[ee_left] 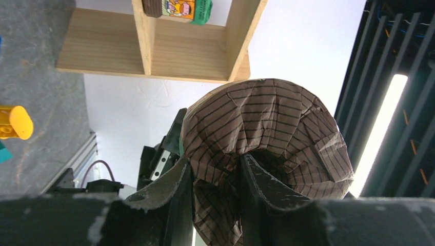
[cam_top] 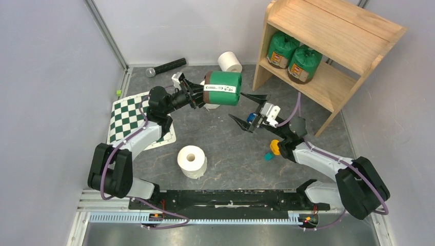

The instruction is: Place and organize the paper towels onto the shelf

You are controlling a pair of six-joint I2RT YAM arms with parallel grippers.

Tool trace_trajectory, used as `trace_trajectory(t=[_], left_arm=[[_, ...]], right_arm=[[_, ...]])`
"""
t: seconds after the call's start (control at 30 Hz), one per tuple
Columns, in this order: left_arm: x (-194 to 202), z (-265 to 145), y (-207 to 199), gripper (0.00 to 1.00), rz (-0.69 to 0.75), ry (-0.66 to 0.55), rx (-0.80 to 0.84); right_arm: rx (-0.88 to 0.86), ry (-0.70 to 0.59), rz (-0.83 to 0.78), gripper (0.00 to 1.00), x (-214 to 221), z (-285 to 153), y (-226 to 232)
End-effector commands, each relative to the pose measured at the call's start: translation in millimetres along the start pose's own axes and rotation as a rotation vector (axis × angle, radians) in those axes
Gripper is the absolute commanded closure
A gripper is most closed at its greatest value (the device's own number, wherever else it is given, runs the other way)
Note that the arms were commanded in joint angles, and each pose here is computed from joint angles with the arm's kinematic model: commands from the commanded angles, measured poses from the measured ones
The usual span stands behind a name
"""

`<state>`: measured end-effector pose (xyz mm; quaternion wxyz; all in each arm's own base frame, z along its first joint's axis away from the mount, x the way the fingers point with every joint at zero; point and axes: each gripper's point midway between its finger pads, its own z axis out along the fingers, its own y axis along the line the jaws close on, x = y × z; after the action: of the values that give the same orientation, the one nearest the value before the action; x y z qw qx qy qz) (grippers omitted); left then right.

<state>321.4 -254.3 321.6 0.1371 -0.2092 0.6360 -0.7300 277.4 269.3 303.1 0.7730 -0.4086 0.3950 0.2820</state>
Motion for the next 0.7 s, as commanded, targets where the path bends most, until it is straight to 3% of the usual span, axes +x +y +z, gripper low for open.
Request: trace_trajectory(t=[0.0, 0.43, 0.67], left_arm=[[16.6, 0.5, -31.4, 0.71, -0.005, 0.069, 0.114], [19.1, 3.8, -24.1, 0.71, -0.005, 0.076, 0.087], [24.9, 5.9, -18.2, 0.71, -0.009, 0.098, 0.071]], right_arm=[[0.042, -0.127, -0.090, 0.12, -41.1, 17.0, -21.8], [0.069, -0.177, -0.142, 0.13, -64.7, 16.4, -29.7], [-0.001, -0.177, -0.142, 0.24, -65.0, 20.7, -19.0]])
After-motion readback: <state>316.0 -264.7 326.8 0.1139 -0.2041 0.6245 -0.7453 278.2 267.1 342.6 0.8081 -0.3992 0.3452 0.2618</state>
